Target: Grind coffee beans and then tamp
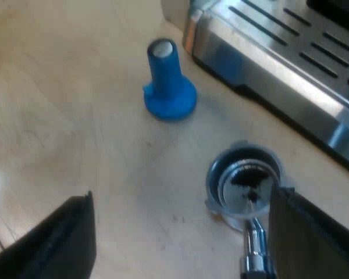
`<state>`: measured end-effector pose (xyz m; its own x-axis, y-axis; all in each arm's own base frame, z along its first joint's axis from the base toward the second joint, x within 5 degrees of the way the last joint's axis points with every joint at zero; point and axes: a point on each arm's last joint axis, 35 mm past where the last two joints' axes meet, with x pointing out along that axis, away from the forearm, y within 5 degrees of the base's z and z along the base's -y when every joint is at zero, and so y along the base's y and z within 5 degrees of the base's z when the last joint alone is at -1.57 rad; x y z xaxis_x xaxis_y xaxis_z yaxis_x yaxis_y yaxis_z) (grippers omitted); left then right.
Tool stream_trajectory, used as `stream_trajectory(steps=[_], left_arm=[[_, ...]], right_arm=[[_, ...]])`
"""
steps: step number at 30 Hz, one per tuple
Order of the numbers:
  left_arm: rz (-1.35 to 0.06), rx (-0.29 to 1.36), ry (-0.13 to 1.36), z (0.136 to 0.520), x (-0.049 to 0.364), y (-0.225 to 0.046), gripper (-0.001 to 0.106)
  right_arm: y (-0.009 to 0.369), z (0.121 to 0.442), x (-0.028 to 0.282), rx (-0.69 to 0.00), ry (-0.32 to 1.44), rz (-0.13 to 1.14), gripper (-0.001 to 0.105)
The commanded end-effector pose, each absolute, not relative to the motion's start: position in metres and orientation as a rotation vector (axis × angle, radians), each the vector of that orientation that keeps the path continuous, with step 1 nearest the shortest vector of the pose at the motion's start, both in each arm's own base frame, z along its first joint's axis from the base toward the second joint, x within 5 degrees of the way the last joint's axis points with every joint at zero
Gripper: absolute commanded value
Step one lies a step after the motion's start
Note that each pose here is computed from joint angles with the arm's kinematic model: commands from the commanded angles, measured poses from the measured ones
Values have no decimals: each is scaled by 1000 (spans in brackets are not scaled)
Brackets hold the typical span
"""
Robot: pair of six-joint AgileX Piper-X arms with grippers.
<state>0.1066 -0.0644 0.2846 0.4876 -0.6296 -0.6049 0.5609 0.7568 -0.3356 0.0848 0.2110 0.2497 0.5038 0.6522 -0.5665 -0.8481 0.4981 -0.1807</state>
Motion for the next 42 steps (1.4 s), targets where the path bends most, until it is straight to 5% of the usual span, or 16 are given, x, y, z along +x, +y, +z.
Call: stream_trajectory(steps=[1, 12, 42], left_arm=[[-659, -131, 755, 289, 111, -58, 87], [-547, -83, 824, 274, 136, -64, 87], [-464, -23, 1106, 198, 201, -88, 87]], right_arm=[[216, 245, 87, -495, 426, 953, 64], [244, 217, 97, -500, 404, 959, 64], [249, 216, 99, -480, 380, 957, 64]])
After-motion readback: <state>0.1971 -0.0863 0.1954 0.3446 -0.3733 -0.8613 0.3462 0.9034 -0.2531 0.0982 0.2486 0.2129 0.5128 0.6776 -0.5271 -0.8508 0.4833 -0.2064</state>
